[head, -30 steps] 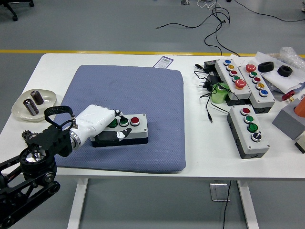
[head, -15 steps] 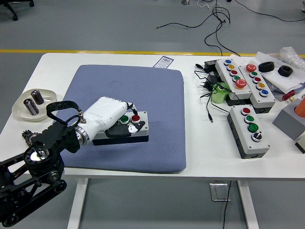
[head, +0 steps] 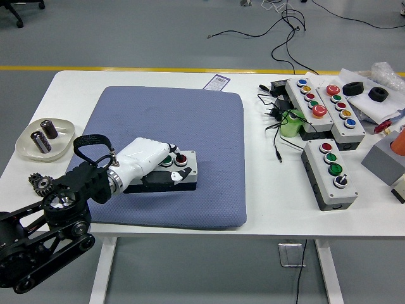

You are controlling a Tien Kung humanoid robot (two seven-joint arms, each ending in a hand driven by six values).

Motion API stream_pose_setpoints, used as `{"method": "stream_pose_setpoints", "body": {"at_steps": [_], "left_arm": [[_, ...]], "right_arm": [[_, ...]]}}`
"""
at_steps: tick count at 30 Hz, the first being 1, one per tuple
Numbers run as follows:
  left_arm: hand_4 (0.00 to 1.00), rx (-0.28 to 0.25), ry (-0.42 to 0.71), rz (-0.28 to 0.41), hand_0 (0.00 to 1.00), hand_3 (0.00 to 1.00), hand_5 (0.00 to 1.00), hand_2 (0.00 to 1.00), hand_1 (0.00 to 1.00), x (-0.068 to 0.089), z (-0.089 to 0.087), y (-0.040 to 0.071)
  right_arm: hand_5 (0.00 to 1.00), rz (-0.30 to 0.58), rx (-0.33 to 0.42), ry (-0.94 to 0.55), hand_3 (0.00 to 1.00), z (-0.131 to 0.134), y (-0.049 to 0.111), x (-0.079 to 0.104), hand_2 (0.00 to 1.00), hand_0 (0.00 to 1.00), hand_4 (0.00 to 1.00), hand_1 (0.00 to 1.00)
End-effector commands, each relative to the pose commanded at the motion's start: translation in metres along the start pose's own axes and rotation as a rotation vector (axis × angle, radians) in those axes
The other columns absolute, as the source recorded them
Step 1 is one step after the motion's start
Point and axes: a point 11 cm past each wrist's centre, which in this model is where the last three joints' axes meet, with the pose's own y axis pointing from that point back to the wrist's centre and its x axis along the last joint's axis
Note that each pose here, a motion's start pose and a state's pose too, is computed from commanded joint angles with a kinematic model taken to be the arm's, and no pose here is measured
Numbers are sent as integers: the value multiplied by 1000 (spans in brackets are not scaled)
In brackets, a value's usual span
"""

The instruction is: Pick up the button,place it on the desk,press the button,press the button

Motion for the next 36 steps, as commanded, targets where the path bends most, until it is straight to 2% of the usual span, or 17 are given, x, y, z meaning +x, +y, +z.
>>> {"method": "stream_pose_setpoints", "body": {"at_steps": [3, 6, 10, 11, 15, 16, 17, 18, 20, 22, 23, 26, 28, 32, 36], "left_arm": [[676, 0, 2, 18, 2, 634, 998, 2, 2, 4, 0, 1], [676, -5, 75, 97, 6, 644, 998, 2, 2, 21, 0, 5], [676, -22, 208, 283, 6, 644, 998, 2, 2, 58, 0, 17], [680, -33, 250, 325, 49, 812, 998, 139, 61, 67, 0, 20], [680, -63, 478, 512, 49, 812, 998, 139, 61, 99, -16, 29], [680, -64, 511, 539, 49, 812, 998, 139, 61, 102, -20, 30], [644, -62, 560, 576, 501, 941, 998, 696, 663, 106, -27, 30], [644, -59, 606, 599, 501, 941, 998, 696, 663, 108, -33, 30], [644, -50, 691, 596, 501, 941, 998, 696, 663, 105, -46, 25], [644, -18, 778, 566, 501, 941, 998, 696, 663, 99, -61, 22], [629, 4, 823, 550, 849, 954, 998, 983, 914, 95, -71, 21], [629, 34, 928, 521, 849, 954, 998, 983, 914, 81, -90, 20], [629, 34, 1025, 515, 849, 954, 998, 983, 914, 70, -98, 20], [621, 50, 1230, 552, 861, 952, 998, 983, 918, 54, -108, 22], [617, 56, 1286, 564, 875, 957, 998, 981, 923, 46, -110, 23]], "right_arm": [[131, 0, -1, -1, 624, 0, 0, 0, 728, 535, 309, 667], [131, 0, -1, 1, 624, 1, 0, 0, 727, 535, 309, 667], [131, 1, -2, -2, 624, 1, 0, 0, 727, 535, 309, 667], [131, 1, -3, -3, 623, 1, 0, 0, 728, 536, 308, 667], [131, 0, -3, -4, 623, 1, 0, 0, 728, 536, 308, 667], [131, 0, -4, -3, 623, 1, 0, 0, 728, 536, 308, 667], [130, 0, -4, -2, 623, 2, 0, 0, 727, 534, 308, 666], [130, 0, -5, -2, 623, 2, 0, 0, 727, 534, 308, 666], [130, 0, -5, 0, 623, 2, 0, 0, 727, 534, 308, 666], [130, 0, -5, 8, 623, 2, 0, 0, 727, 534, 308, 666], [130, 0, -5, 9, 623, 2, 0, 0, 726, 537, 308, 666], [130, 1, -6, 7, 623, 2, 0, 0, 726, 537, 308, 666], [130, 2, -7, 8, 623, 2, 0, 0, 726, 537, 308, 666], [130, 4, -10, 7, 623, 3, 0, 1, 727, 538, 307, 666], [133, 5, -11, 8, 623, 4, 0, 2, 727, 541, 307, 666]]}}
